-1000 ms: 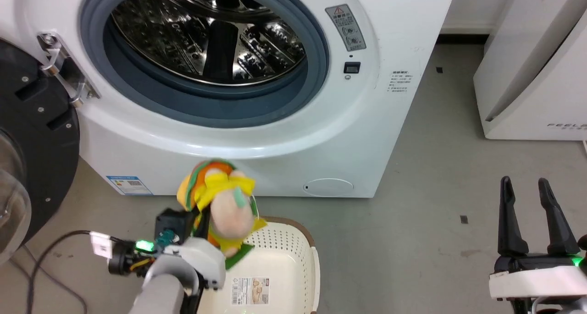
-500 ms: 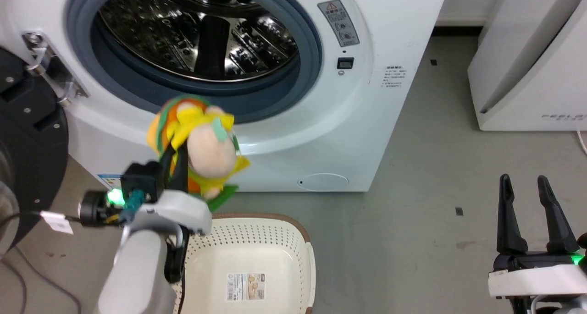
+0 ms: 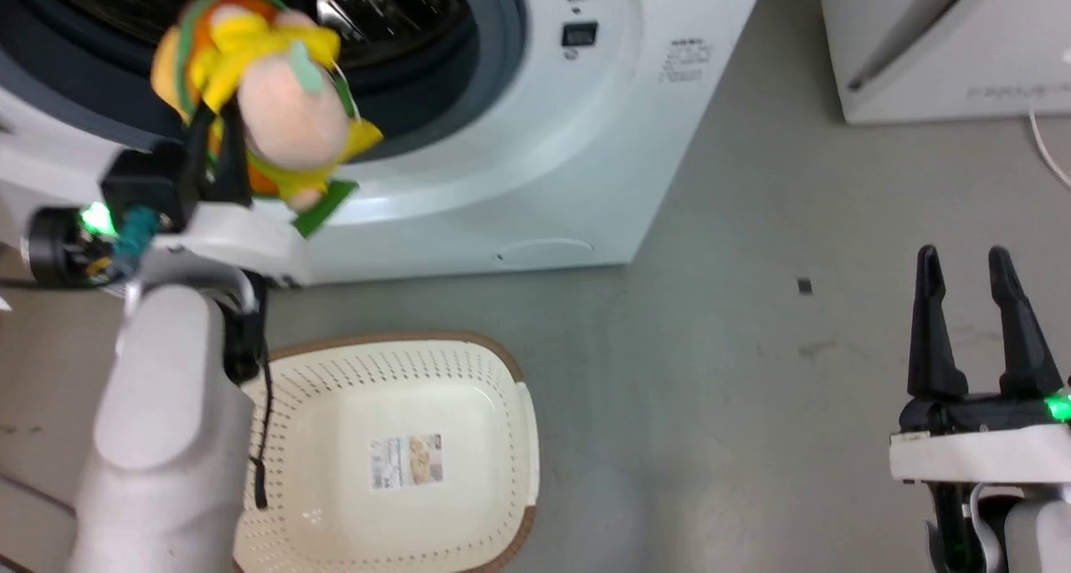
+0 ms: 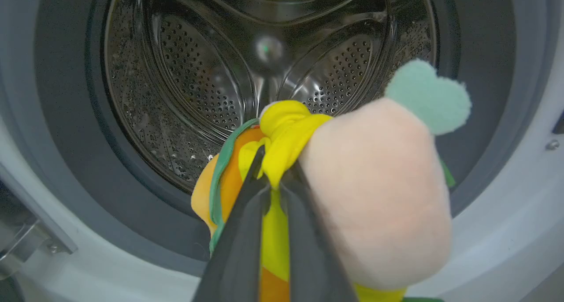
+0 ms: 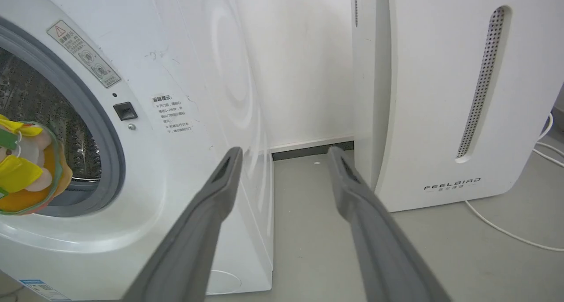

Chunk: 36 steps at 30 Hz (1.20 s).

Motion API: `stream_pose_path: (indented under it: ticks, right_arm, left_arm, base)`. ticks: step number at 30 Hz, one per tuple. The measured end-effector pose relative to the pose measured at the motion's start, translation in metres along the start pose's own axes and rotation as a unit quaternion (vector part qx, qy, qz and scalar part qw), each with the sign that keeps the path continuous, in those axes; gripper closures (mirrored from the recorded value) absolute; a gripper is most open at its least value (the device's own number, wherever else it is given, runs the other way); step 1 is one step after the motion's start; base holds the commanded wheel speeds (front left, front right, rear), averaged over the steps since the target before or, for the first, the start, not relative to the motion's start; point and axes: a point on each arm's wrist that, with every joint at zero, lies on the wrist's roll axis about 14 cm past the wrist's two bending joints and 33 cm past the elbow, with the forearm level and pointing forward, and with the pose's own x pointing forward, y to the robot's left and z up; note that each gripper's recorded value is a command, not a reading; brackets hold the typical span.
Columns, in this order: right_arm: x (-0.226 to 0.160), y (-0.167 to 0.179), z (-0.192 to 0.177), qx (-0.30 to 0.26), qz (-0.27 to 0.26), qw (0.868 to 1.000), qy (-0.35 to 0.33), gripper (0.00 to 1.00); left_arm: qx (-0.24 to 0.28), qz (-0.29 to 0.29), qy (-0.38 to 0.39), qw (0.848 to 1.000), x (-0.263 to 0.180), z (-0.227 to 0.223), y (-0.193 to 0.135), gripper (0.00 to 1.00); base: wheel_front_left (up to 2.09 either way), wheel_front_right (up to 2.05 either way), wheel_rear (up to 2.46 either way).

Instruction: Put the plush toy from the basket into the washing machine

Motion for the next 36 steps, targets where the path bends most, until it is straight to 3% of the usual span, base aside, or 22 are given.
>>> stream_pose_path:
  ticks: [22,36]
  right_arm:
    - [0.022,-0.047,-0.058,-0.014,-0.058,0.996,0.059,0.00]
    - [0.017,-0.065,-0.086,-0.025,-0.080,0.992,0.096,0.00]
  left_arm:
    - [-0.004,0.007,0.009,1.000,0.117,-0.077,-0.009,1.00]
    - [-0.001,0.024,-0.008,1.000,0.172,-0.095,0.004,1.00]
  base:
    - [0.00,0.00,0.00]
    - [0.00,0.00,0.00]
